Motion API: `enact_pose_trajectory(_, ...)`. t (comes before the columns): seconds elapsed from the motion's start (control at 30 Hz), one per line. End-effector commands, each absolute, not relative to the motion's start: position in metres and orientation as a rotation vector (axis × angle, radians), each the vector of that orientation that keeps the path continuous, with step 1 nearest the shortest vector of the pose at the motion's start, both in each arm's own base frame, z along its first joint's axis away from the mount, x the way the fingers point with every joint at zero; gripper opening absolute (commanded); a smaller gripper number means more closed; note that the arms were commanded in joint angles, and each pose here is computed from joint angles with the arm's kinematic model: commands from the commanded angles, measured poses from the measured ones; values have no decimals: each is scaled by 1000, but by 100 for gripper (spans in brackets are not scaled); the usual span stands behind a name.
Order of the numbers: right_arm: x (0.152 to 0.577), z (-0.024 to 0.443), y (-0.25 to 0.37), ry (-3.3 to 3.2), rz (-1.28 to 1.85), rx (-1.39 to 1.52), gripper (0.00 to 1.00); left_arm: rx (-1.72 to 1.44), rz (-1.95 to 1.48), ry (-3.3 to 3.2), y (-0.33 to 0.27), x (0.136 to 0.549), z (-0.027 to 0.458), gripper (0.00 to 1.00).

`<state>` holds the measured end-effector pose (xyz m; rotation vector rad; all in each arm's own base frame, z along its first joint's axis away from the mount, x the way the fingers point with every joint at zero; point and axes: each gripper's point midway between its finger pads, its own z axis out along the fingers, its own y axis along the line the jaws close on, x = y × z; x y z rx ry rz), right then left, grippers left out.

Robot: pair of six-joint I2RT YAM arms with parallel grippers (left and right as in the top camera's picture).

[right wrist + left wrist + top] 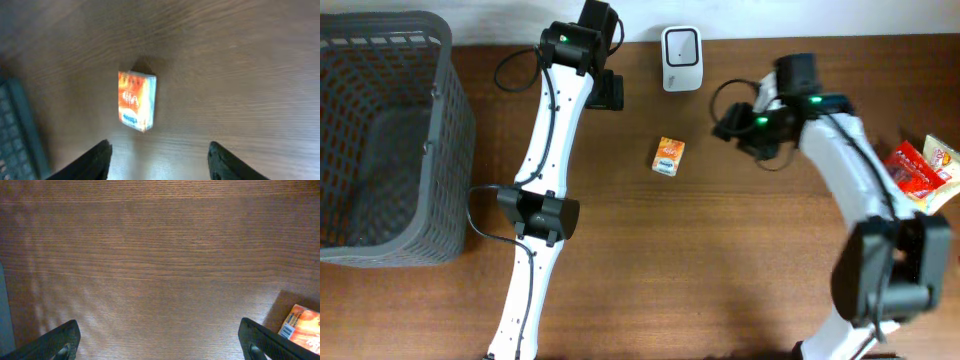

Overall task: Scan the item barcode
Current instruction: 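Grasp the orange tissue pack with the right gripper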

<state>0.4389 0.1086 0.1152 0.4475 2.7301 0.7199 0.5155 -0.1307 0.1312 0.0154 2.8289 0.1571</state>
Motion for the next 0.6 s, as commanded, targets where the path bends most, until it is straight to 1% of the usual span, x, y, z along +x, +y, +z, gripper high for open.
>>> enact_pose_trajectory(0.0,447,81,138,2759,694,490,59,-2,161,2814,-127,516,139,99)
enact_pose_trajectory(0.1,448,65,158,2776,712,514,58,-1,161,2814,-127,516,139,99)
enact_pose_trajectory(0.23,442,38,179,2827,697,530,51,-2,160,2814,-127,516,139,99)
enact_pose_trajectory(0.37,435,13,186,2875,634,574,51,-2,161,2814,-127,516,139,99)
enact_pose_trajectory(0.47,436,9,187,2875,635,584,49,-2,161,2814,-127,516,139,99)
enact_pose_trajectory(0.5,437,9,186,2872,636,587,47,-2,161,2814,-127,516,139,99)
enact_pose_trajectory(0.53,437,9,185,2871,636,588,41,-2,161,2814,-127,516,139,99)
enact_pose_trajectory(0.57,437,9,185,2871,636,588,39,-2,161,2814,-127,516,139,99)
